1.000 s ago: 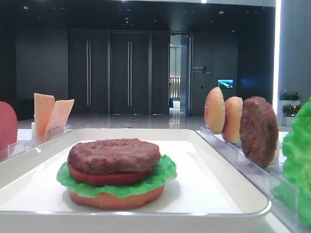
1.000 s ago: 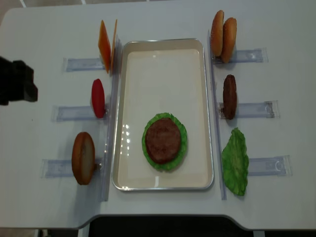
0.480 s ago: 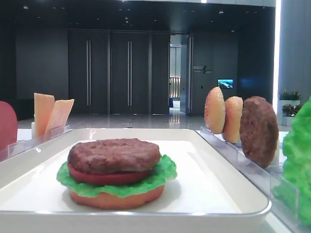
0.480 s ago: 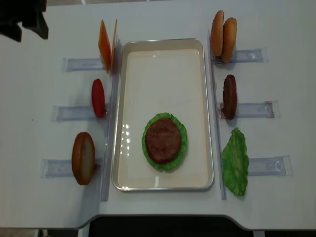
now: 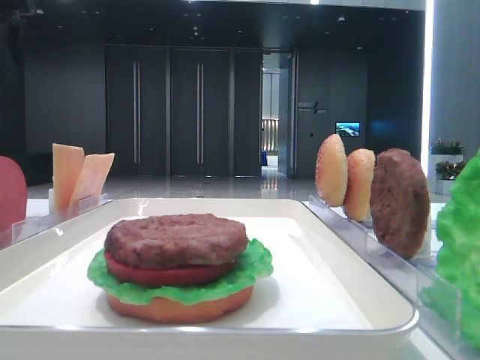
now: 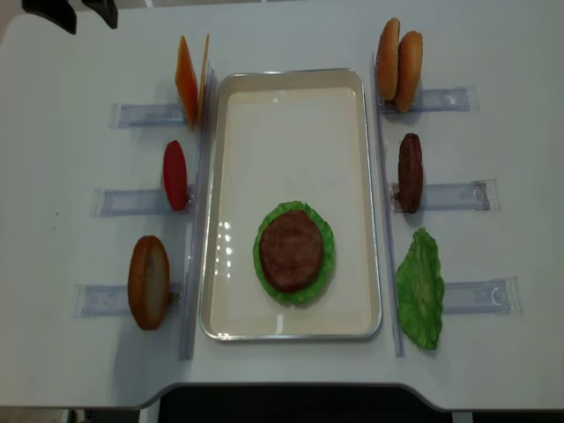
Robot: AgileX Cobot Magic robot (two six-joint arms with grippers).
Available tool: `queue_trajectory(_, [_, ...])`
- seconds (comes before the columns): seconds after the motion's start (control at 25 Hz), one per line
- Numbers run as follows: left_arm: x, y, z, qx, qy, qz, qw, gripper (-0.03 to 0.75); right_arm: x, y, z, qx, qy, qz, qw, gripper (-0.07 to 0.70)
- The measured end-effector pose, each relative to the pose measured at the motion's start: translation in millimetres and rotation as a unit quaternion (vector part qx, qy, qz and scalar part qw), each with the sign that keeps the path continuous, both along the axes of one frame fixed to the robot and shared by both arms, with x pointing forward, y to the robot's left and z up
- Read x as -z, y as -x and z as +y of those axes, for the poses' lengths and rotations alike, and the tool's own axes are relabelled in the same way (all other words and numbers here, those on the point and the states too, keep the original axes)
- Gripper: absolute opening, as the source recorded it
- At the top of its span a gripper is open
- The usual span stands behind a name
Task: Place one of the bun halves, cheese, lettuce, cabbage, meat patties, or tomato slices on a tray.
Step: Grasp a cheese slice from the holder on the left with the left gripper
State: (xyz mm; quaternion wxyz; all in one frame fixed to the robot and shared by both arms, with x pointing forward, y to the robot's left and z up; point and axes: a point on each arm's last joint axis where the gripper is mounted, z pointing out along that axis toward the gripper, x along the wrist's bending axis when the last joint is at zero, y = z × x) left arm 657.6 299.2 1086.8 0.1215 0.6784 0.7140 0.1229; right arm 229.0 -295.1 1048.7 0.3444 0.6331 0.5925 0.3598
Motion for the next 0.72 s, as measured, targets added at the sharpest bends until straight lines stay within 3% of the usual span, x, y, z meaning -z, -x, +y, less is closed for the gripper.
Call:
queue_trajectory(0.4, [40.8,-41.3,-3.9,-0.002,0.021,0.02,0.9996,0.517,0.0,0.0,0.0,0.0,0.0,0.0,1.0,0.539])
queue_trajectory(0.72, [46.3,-45.2,-9.9,-0.03,0.034,0.024,0.9987,0.517,0.0,0.0,0.0,0.0,0.0,0.0,1.0,0.539])
